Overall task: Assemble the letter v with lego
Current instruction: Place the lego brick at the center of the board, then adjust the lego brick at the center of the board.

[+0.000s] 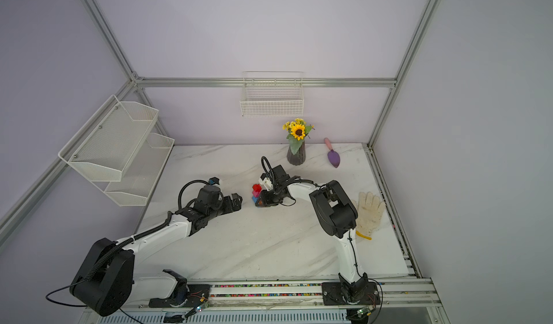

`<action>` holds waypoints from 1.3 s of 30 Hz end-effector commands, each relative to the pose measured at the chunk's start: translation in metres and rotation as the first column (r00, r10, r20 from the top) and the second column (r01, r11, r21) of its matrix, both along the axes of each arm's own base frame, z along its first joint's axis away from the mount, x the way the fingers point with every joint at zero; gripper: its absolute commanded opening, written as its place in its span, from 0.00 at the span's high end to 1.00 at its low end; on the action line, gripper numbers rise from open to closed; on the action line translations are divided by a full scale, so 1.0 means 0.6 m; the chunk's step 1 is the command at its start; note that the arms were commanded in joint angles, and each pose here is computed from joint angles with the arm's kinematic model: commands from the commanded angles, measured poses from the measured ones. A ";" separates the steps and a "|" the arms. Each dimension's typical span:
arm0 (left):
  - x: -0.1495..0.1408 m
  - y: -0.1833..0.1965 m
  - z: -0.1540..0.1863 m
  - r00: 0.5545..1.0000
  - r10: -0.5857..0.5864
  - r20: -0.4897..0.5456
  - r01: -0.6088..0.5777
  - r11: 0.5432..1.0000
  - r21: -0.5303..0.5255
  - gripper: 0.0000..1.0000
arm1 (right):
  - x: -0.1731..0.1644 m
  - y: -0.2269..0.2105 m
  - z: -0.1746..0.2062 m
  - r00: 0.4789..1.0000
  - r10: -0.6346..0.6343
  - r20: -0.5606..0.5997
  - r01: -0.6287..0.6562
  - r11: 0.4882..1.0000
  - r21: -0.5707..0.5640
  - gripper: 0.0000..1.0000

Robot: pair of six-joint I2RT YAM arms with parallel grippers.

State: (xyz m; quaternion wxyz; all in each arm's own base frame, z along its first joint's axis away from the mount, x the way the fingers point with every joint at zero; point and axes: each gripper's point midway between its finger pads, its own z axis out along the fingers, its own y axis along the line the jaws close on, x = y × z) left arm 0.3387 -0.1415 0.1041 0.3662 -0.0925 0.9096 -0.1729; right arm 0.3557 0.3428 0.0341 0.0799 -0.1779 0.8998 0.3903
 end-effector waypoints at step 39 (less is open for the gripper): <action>0.006 -0.141 -0.140 0.929 -0.332 -0.166 0.343 0.938 0.045 0.00 | 0.057 -0.286 0.177 0.680 -0.364 0.637 0.625 0.741 -0.243 0.03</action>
